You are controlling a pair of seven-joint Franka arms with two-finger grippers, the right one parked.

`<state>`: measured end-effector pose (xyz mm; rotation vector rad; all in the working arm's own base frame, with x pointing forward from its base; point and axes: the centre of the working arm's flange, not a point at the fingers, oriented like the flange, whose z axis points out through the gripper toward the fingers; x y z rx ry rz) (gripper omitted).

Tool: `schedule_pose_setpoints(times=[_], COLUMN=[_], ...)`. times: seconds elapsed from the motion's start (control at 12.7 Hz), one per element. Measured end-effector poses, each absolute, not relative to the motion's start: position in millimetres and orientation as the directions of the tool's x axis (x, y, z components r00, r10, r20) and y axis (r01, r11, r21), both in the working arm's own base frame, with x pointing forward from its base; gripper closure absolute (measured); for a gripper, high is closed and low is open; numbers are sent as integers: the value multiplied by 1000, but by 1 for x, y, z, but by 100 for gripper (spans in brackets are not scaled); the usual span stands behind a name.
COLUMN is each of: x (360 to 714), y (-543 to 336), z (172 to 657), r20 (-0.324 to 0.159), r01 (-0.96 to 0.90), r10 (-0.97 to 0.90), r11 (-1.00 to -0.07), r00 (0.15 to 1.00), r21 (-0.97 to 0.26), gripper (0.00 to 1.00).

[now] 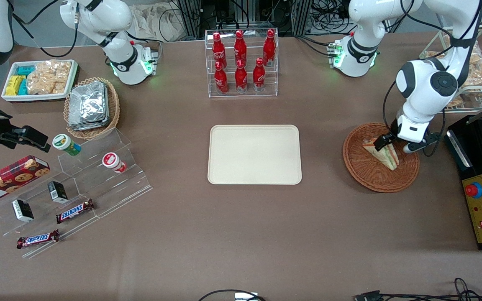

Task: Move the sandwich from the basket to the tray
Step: 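Lower the left gripper onto the sandwich and close it on the wrapper, then lift the sandwich and carry it with the left gripper toward the tray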

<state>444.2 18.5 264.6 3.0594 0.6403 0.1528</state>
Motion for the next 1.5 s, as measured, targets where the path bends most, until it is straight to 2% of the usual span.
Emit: schedule_pose_setpoints(times=[0.24, 0.39, 0.47, 0.55, 0.63, 0.87, 1.1, 1.26, 1.5], x=[442, 440, 439, 439, 439, 439, 446, 456, 479], y=[22, 22, 22, 22, 22, 22, 22, 22, 10], z=[244, 230, 226, 225, 225, 226, 240, 265, 325], r20=[103, 91, 86, 83, 83, 88, 114, 103, 53], r01=[408, 410, 410, 411, 411, 415, 419, 399, 306], r10=[410, 412, 413, 413, 414, 417, 422, 400, 306], r11=[-912, -911, -911, -911, -910, -909, -907, -916, -952], r00=[906, 907, 907, 907, 907, 905, 899, 911, 951], r21=[44, 45, 44, 44, 44, 46, 53, 38, 0], gripper=[0, 0, 6, 7, 16, 52, 65, 79, 79])
